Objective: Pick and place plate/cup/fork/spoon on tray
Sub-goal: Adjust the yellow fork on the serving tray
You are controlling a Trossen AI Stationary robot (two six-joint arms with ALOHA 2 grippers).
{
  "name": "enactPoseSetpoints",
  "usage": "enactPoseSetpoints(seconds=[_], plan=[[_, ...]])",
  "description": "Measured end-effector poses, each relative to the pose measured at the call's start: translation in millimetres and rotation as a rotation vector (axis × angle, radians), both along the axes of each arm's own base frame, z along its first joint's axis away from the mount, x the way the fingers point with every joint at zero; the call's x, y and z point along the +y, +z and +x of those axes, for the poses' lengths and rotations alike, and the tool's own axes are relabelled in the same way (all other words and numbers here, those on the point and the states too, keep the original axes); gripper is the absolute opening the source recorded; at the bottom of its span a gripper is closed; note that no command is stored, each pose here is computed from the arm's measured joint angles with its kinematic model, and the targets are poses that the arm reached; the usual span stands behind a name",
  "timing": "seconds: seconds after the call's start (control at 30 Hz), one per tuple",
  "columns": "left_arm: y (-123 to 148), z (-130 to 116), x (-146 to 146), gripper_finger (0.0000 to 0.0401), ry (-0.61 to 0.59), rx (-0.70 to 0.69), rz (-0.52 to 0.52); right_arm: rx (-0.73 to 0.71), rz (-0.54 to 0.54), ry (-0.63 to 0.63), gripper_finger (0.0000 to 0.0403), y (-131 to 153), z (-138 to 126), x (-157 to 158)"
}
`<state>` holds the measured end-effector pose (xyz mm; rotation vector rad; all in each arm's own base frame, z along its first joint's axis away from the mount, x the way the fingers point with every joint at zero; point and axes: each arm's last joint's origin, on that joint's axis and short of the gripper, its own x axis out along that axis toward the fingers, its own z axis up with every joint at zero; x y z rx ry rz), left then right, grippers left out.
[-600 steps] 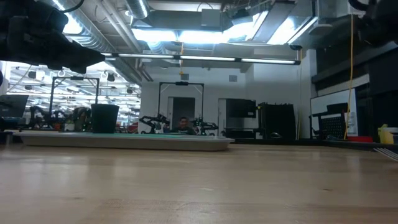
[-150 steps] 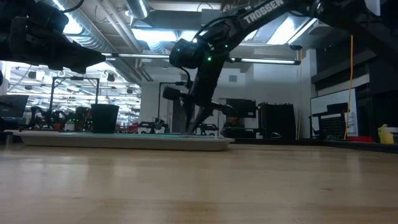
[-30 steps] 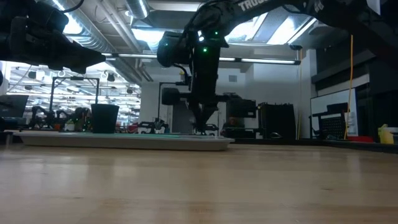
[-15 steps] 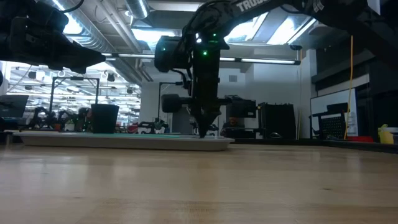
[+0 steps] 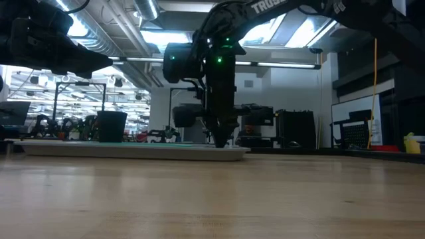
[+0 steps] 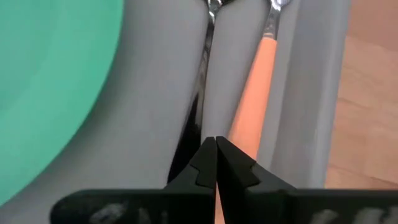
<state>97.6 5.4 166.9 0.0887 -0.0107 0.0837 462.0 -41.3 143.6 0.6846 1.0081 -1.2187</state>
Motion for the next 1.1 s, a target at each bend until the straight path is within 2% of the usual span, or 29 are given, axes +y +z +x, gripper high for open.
enactPoseSetpoints(seconds=[1.1], plan=[[0.0, 0.0, 0.0, 0.008, 0.0, 0.0, 0.0, -0.005, 0.027, -0.005, 0.0002, -4.8, 1.4, 7.9]])
